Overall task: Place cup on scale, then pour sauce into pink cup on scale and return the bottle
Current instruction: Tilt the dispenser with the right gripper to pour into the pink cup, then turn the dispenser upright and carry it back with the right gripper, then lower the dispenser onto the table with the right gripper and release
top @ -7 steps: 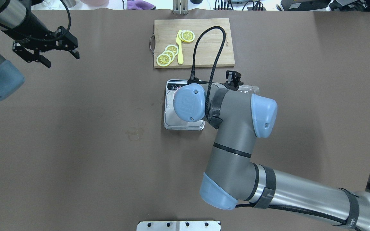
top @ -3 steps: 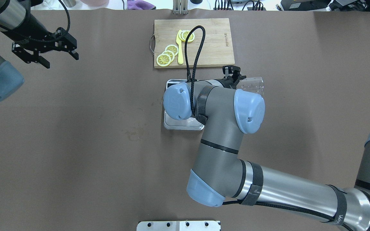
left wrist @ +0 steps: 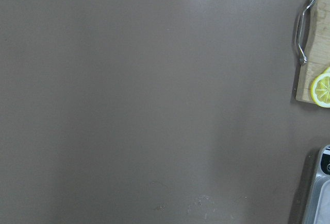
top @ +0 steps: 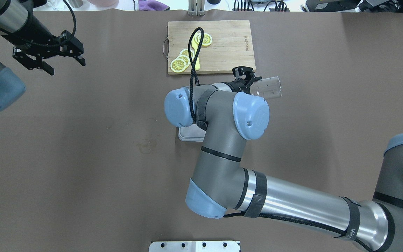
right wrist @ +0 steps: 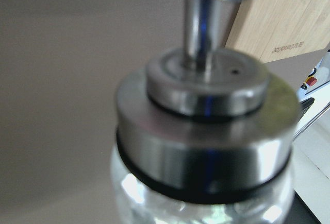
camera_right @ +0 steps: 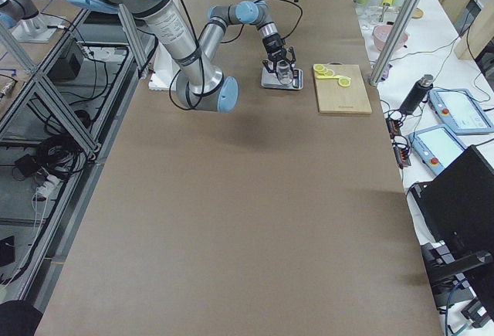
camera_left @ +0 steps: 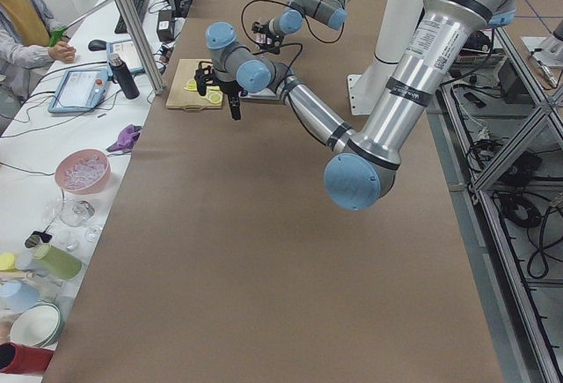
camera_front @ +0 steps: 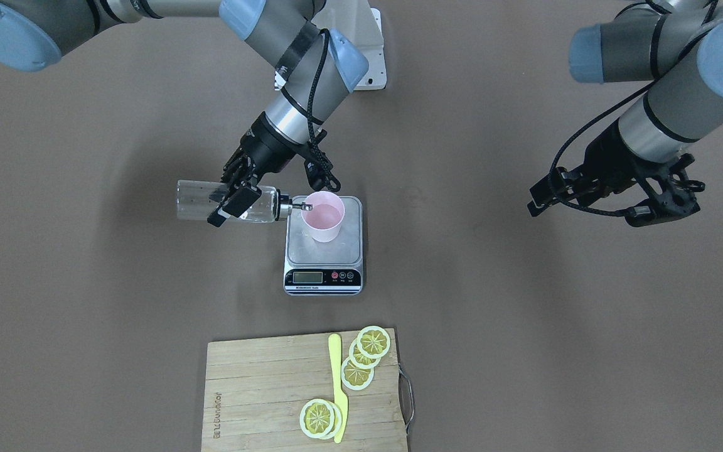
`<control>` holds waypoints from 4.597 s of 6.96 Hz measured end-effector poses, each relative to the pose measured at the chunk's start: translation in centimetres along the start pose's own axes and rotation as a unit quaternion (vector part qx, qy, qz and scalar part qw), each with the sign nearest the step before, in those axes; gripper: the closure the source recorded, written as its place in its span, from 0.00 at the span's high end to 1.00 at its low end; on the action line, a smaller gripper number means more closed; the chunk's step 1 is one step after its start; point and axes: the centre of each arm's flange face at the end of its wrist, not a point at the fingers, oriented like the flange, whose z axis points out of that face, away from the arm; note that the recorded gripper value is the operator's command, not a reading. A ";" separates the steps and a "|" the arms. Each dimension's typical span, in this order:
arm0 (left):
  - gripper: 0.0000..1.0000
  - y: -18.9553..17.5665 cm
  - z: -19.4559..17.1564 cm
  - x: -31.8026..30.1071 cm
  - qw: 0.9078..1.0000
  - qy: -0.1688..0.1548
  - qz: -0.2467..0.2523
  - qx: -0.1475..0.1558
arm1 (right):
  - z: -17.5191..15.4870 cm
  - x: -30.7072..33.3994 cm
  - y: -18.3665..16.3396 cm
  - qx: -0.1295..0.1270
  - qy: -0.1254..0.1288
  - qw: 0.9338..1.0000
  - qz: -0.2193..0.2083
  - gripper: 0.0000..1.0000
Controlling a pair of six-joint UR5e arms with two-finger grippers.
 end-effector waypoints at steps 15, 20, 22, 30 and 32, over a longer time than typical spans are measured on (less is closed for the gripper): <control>0.98 0.2 0.3 -0.1 1.000 -0.002 0.000 -0.001 | 5.3 0.0 11.8 0.198 -0.098 0.938 0.267 0.00; 0.98 0.1 0.4 -0.2 1.000 -0.003 -0.001 -0.002 | 18.0 0.1 24.4 0.362 -0.201 0.844 0.342 0.00; 0.98 0.1 0.4 -0.2 1.000 -0.003 -0.001 -0.002 | 22.0 -1.9 27.8 0.401 -0.206 0.822 0.347 0.00; 0.98 0.4 -0.5 0.0 1.000 -0.005 -0.006 -0.002 | 39.3 -13.8 34.5 0.580 -0.243 0.643 0.437 0.00; 0.98 0.5 -0.8 0.1 1.000 -0.005 -0.006 -0.001 | 41.3 -15.7 35.1 0.590 -0.241 0.640 0.429 0.01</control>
